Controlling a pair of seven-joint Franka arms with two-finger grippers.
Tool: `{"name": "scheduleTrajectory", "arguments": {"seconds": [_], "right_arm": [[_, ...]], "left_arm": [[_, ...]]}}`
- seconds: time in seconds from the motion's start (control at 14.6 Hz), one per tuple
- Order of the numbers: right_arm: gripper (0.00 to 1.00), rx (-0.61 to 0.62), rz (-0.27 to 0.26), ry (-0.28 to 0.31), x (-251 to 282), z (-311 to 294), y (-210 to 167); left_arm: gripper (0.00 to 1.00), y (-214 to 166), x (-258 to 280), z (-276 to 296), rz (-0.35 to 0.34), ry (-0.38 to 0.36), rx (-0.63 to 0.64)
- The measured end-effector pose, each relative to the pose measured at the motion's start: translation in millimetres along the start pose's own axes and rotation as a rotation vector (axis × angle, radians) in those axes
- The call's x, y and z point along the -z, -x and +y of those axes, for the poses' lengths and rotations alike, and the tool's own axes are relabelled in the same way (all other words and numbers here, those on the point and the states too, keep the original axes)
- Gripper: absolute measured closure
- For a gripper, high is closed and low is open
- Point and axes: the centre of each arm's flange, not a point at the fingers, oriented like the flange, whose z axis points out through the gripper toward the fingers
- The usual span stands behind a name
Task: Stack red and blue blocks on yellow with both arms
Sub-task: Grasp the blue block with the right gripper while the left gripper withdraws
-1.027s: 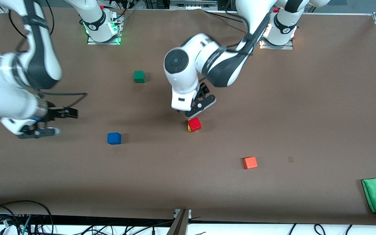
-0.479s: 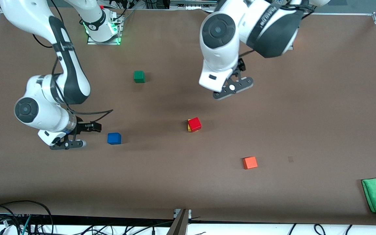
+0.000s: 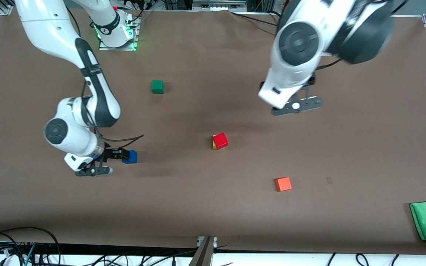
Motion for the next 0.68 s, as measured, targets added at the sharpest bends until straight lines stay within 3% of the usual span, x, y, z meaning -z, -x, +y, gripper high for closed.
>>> {"name": "scheduleTrajectory", "arguments": {"seconds": [0.48, 0.55, 0.68], "right_arm": [[0.02, -0.012, 0.003, 0.013, -36, -20, 7], [0.07, -0.014, 0.002, 0.015, -38, -19, 9], [0.29, -0.016, -0.002, 0.017, -42, -17, 13]], "left_arm": [[0.00, -12, 1, -77, -0.057, 0.014, -0.128], [0.00, -19, -2, -96, -0.064, 0.024, -0.151], [0.00, -34, -7, -149, -0.062, 0.060, -0.193]]}}
